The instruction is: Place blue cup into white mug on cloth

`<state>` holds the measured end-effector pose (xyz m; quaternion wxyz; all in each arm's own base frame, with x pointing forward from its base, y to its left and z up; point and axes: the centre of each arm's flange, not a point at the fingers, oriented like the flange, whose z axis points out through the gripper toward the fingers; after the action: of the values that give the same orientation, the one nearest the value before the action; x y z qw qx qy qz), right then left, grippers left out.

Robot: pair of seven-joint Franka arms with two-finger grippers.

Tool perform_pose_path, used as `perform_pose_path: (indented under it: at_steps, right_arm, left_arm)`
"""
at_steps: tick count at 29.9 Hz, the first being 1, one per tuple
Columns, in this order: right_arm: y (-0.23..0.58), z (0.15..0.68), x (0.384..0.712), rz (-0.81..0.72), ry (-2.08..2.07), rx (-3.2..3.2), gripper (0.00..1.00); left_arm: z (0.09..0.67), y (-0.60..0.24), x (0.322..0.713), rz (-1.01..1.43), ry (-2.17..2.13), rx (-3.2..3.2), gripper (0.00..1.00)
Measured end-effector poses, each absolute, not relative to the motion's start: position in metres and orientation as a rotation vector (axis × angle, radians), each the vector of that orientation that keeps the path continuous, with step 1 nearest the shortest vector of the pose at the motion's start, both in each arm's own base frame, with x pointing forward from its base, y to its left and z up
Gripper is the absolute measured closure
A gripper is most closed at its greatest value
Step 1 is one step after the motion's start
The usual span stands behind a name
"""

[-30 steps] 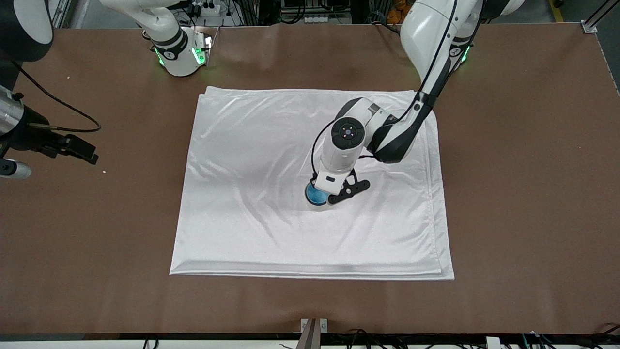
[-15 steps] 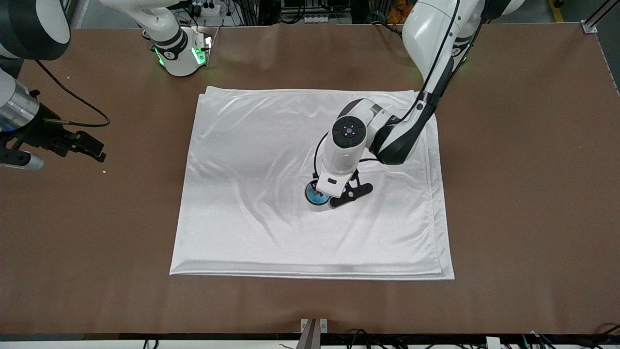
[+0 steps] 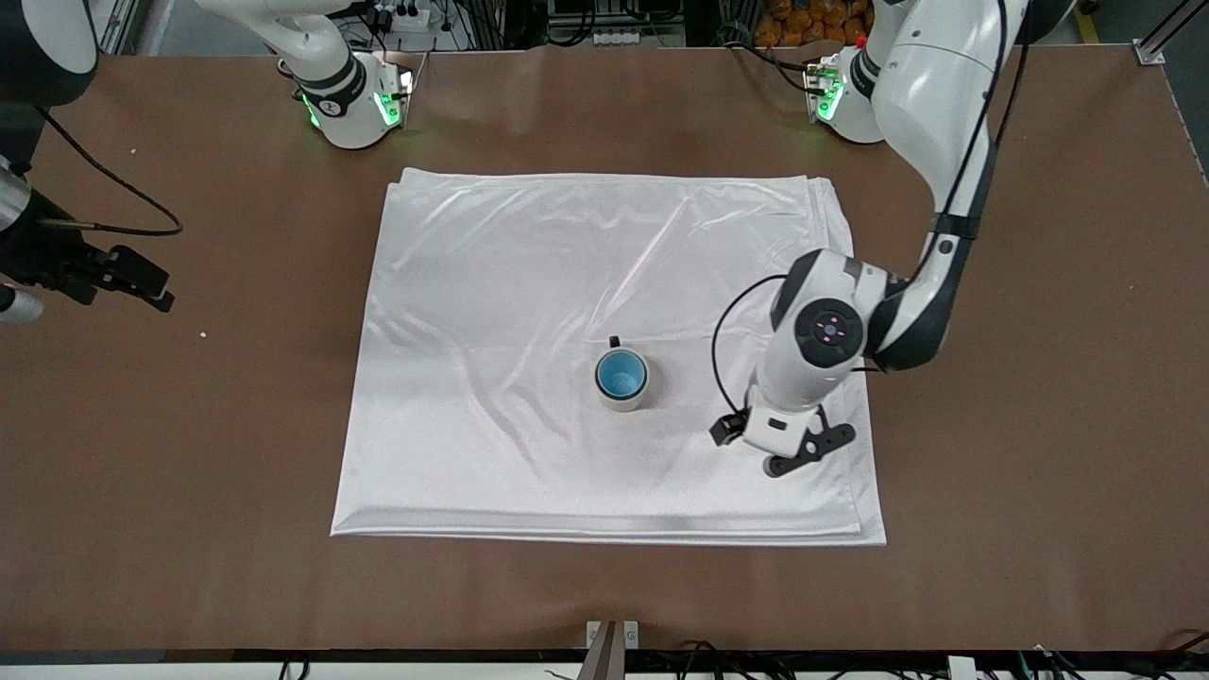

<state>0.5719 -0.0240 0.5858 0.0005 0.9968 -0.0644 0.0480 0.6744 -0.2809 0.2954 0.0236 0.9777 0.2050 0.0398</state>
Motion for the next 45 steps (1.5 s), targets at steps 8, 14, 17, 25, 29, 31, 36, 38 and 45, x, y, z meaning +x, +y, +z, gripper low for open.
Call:
perform_pose_path:
  at_steps: [8,14,17,25,29,31,36,38,45]
  right_arm:
    - [-0.022,0.590,0.572,0.162,-0.173,3.131,0.00]
    - [-0.016,0.592,0.572,0.171,-0.156,3.132,0.00]
    - [-0.017,0.593,0.572,0.172,-0.159,3.132,0.00]
    - [-0.017,0.594,0.572,0.176,-0.159,3.132,0.00]
    - [-0.015,0.595,0.573,0.177,-0.154,3.132,0.00]
    - [-0.014,0.595,0.573,0.179,-0.152,3.132,0.00]
    - [-0.014,0.596,0.573,0.184,-0.151,3.132,0.00]
    - [-0.014,0.597,0.573,0.185,-0.151,3.132,0.00]
    - [-0.014,0.597,0.573,0.192,-0.149,3.132,0.00]
  left_arm:
    - [0.297,-0.191,0.706,0.138,0.589,3.046,0.00]
    - [0.297,-0.119,0.721,0.144,0.532,3.068,0.00]
    - [0.297,-0.091,0.725,0.144,0.486,3.080,0.00]
    - [0.298,-0.084,0.726,0.146,0.444,3.082,0.00]
    - [0.308,-0.086,0.726,0.161,0.426,3.081,0.00]
    - [0.317,-0.084,0.725,0.152,0.389,3.091,0.00]
    - [0.347,-0.067,0.716,0.085,0.274,3.127,0.00]
    - [0.362,-0.056,0.713,0.072,0.232,3.136,0.00]
    - [0.426,-0.002,0.693,0.045,0.137,3.154,0.00]
